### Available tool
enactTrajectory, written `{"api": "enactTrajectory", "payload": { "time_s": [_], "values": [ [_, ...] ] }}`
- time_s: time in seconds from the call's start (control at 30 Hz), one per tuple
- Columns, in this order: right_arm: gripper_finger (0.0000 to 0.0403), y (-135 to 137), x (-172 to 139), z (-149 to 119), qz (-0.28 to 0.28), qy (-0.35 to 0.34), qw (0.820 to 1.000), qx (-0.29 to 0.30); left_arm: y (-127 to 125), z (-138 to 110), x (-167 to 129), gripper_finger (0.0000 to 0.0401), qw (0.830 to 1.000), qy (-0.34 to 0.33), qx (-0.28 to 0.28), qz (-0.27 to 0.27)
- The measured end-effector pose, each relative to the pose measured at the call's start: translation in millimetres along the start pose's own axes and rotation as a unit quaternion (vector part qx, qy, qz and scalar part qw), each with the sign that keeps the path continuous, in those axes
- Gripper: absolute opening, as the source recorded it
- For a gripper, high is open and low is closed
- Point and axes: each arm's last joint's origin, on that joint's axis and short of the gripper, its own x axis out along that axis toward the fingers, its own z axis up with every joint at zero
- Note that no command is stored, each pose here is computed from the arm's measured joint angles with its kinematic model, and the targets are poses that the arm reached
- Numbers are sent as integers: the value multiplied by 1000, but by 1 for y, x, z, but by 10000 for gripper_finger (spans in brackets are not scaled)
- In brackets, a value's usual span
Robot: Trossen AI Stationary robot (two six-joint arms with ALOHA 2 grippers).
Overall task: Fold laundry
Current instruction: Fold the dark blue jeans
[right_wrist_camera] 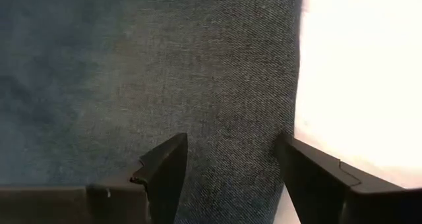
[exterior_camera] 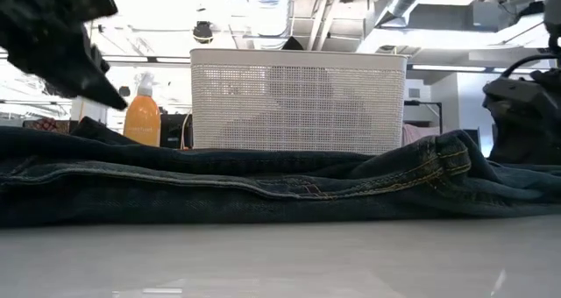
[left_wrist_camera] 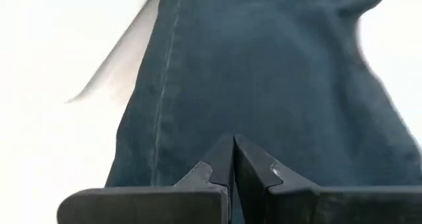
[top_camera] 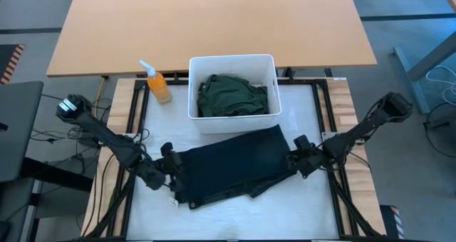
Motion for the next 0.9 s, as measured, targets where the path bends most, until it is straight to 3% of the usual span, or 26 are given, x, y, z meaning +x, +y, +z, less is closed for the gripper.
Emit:
{"api": "enactTrajectory", "payload": {
  "time_s": [0.27,0.67,0.8,0.9],
  "values": [
    [264,9,-10,3,21,10,996,-89,-1,3,-5,0,1000,-17,6,-5],
    [264,4,-2,23,-47,-36,991,-121,-9,13,-5,0,998,-48,-14,-49],
    [264,5,-1,26,-44,-40,991,-116,-9,13,-5,0,997,-48,-18,-49],
    [264,3,6,24,-11,-38,992,-116,-9,13,-5,0,997,-51,-20,-50]
  ]
}}
